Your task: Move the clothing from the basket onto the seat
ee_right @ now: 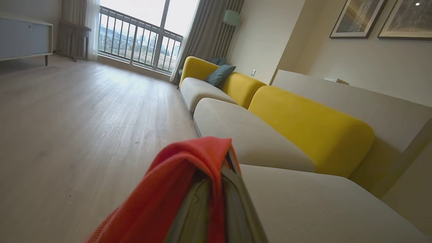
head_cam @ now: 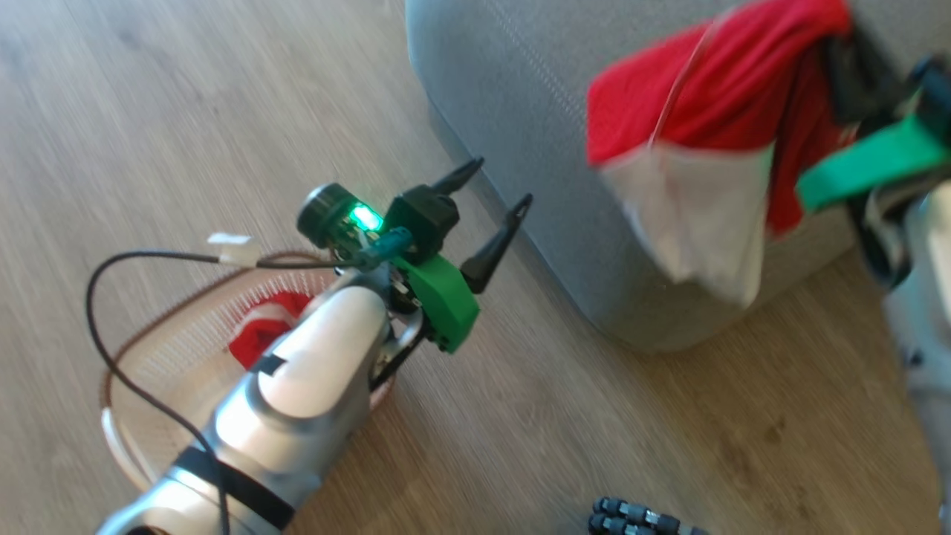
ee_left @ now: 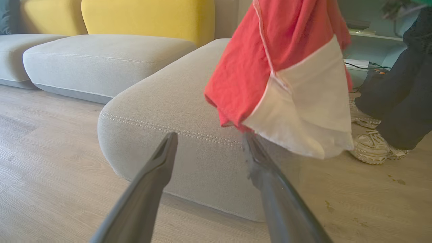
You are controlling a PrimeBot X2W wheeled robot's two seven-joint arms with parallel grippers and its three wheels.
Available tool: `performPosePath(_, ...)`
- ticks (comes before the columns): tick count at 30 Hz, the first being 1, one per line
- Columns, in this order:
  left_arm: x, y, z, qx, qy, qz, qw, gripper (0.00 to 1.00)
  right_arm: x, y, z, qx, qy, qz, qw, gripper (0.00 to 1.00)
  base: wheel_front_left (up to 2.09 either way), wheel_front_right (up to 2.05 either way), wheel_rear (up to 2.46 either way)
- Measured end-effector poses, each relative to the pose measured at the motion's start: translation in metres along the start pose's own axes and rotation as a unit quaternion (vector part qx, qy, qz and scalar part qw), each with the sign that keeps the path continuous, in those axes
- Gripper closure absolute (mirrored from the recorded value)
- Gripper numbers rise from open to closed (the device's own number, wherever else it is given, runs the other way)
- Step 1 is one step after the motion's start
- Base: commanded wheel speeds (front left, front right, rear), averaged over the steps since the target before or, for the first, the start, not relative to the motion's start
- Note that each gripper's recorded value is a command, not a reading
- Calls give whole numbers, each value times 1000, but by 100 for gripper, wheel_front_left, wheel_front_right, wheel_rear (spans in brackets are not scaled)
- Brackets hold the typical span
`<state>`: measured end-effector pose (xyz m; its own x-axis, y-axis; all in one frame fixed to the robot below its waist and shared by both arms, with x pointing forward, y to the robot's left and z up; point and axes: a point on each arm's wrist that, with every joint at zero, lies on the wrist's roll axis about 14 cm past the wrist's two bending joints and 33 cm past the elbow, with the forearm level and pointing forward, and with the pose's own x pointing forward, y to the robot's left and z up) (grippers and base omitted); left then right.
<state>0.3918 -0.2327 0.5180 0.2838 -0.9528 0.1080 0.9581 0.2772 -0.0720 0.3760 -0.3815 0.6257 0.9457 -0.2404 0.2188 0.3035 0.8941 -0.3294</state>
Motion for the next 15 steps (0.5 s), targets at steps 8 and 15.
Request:
performPosePath(8, -1, 31, -23, -5, 8, 4, 1000, 0, 53, -19, -7, -58, 22, -7, 998, 100, 0, 0, 0)
performPosePath(15, -15, 63, -45, -15, 19, 23, 999, 0, 116, -43, -2, -103, 22, -40, 994, 100, 0, 0, 0)
